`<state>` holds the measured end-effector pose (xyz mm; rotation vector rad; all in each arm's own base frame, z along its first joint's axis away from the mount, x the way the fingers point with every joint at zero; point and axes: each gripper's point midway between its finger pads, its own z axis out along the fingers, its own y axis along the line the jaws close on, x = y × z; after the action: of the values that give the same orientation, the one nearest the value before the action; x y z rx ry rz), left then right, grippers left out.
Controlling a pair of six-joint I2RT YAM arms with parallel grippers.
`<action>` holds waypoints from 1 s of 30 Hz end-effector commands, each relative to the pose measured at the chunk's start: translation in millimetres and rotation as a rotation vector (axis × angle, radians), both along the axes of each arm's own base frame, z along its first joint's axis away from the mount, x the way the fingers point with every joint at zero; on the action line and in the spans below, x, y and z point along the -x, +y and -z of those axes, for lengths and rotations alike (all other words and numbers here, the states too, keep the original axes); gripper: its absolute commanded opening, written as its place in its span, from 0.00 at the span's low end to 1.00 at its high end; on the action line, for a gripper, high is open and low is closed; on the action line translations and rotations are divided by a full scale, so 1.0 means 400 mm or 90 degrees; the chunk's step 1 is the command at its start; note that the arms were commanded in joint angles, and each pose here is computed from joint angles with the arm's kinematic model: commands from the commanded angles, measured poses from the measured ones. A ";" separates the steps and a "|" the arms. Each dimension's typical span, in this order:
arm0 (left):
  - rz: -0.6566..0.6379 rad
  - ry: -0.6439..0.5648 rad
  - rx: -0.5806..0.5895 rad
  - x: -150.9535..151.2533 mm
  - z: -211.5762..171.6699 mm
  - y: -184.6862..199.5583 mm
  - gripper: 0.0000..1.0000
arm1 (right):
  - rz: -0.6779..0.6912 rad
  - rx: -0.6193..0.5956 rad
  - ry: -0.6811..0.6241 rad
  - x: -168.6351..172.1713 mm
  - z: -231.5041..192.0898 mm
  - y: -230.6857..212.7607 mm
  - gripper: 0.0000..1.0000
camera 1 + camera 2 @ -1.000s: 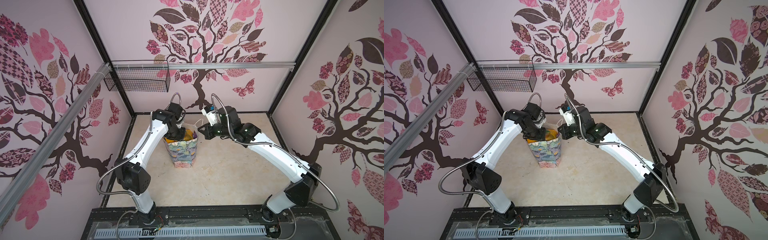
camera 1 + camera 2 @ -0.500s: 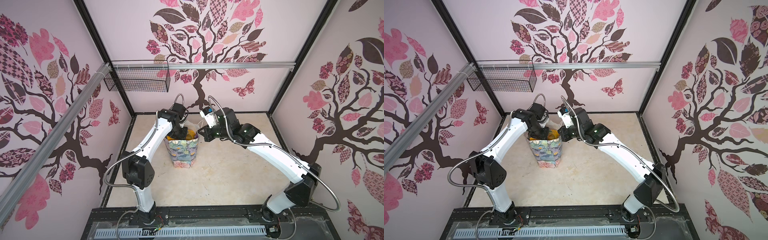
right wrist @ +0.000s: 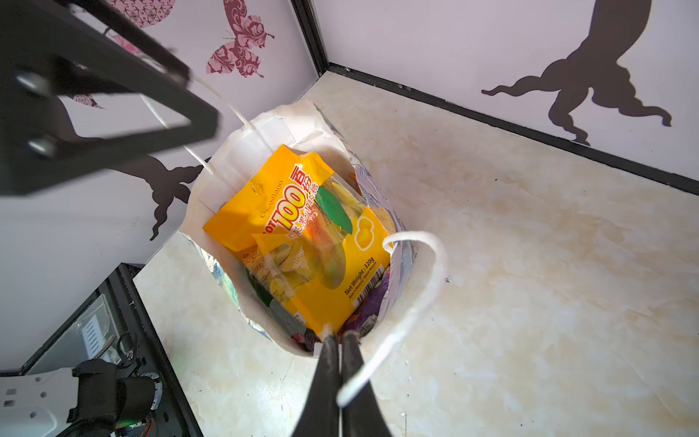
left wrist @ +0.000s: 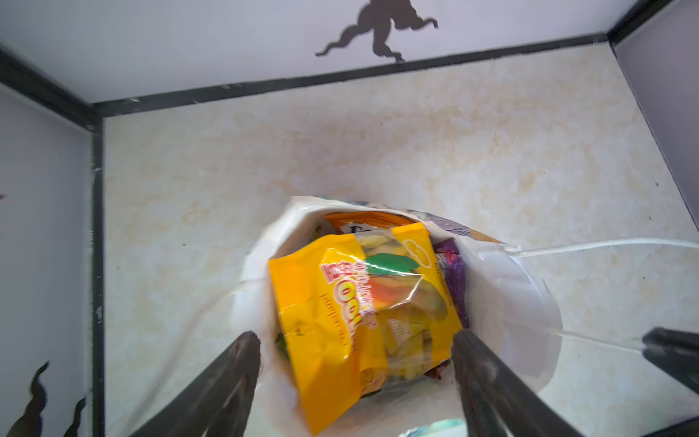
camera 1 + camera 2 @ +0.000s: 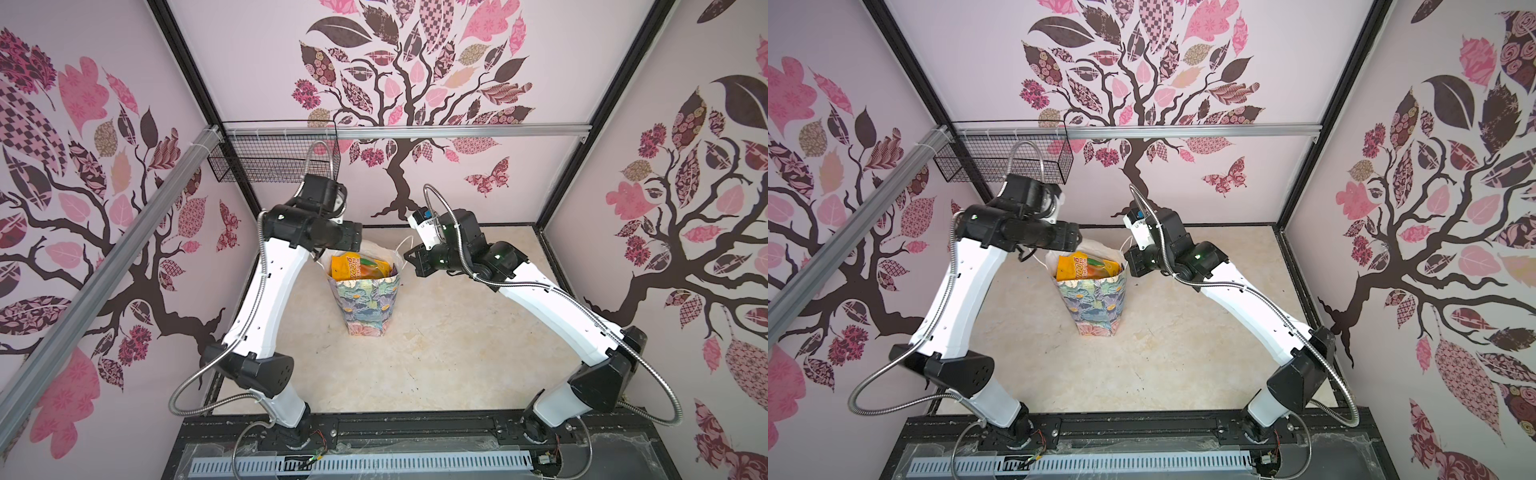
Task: Place the snacks into the paper bag
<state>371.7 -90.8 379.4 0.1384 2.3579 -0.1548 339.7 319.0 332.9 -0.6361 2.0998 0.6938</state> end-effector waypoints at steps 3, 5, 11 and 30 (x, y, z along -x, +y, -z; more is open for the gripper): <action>-0.089 -0.094 0.023 0.036 -0.084 0.110 0.90 | 0.032 -0.030 -0.118 0.026 -0.163 -0.076 0.00; -0.124 -0.122 0.016 0.047 -0.101 0.141 0.91 | 0.045 -0.017 -0.123 0.036 -0.159 -0.100 0.00; -0.216 -0.153 -0.015 0.065 -0.078 0.208 0.93 | 0.086 -0.012 -0.137 0.068 -0.161 -0.171 0.00; -0.381 -0.189 -0.027 0.123 0.106 0.307 0.98 | 0.286 -0.050 -0.151 0.086 -0.180 -0.336 0.66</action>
<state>322.0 11.8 329.6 -0.3660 2.1418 0.1295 307.5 215.7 365.3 -0.3577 1.9935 0.4576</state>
